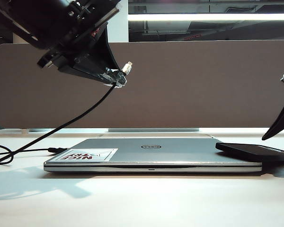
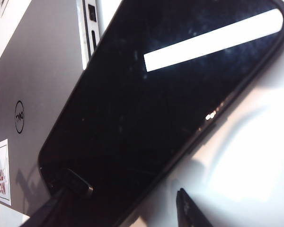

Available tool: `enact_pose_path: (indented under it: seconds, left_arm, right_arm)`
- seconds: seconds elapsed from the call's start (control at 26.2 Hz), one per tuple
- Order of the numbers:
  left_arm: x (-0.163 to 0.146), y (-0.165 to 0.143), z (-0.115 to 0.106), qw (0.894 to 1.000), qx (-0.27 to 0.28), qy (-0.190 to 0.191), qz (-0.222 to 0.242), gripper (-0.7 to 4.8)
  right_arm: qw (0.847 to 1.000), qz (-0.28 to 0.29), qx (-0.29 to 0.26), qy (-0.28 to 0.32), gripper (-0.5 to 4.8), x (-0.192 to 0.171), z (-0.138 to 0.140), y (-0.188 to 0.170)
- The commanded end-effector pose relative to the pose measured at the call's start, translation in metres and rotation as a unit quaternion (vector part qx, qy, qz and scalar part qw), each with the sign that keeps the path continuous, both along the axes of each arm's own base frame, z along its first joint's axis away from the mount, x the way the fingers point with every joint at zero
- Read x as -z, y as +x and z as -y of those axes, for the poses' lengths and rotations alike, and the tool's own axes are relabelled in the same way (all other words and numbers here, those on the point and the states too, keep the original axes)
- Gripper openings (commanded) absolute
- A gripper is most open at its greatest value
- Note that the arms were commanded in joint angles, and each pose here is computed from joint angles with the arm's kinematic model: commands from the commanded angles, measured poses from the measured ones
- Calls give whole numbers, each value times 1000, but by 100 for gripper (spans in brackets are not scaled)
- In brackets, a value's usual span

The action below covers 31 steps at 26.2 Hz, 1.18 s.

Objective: Pick up the charging cable and the phone, plug the charging cable into the charging port on the phone, and finally place them back on the table.

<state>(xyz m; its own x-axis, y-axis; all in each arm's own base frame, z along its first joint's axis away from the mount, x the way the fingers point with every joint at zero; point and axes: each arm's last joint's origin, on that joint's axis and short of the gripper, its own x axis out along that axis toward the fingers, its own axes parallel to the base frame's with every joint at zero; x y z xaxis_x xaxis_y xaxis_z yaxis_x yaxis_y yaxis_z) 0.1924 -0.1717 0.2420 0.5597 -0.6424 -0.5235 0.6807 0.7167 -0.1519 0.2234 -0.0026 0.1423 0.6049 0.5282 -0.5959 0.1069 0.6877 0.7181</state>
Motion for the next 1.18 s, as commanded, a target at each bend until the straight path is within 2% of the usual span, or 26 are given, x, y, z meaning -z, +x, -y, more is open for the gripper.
enact_pose_path:
  seconds: [0.04, 0.53, 0.73, 1.03, 1.18]
  left_arm:
    - [-3, 1, 0, 1000, 1, -7, 8, -7]
    - [-3, 1, 0, 1000, 1, -7, 8, -7]
    - [-3, 1, 0, 1000, 1, -7, 8, -7]
    - [-3, 1, 0, 1000, 1, -7, 8, -7]
    - [-3, 1, 0, 1000, 1, -7, 8, -7]
  right_arm:
    - [1000, 25, -10, 1, 306, -2, -2, 5]
    - [999, 30, -34, 4, 306, 11, -14, 15]
    - [999, 33, -24, 16, 306, 15, -14, 20]
    - [997, 19, 26, 66, 305, 19, -14, 28]
    - [997, 13, 28, 73, 306, 23, -14, 30]
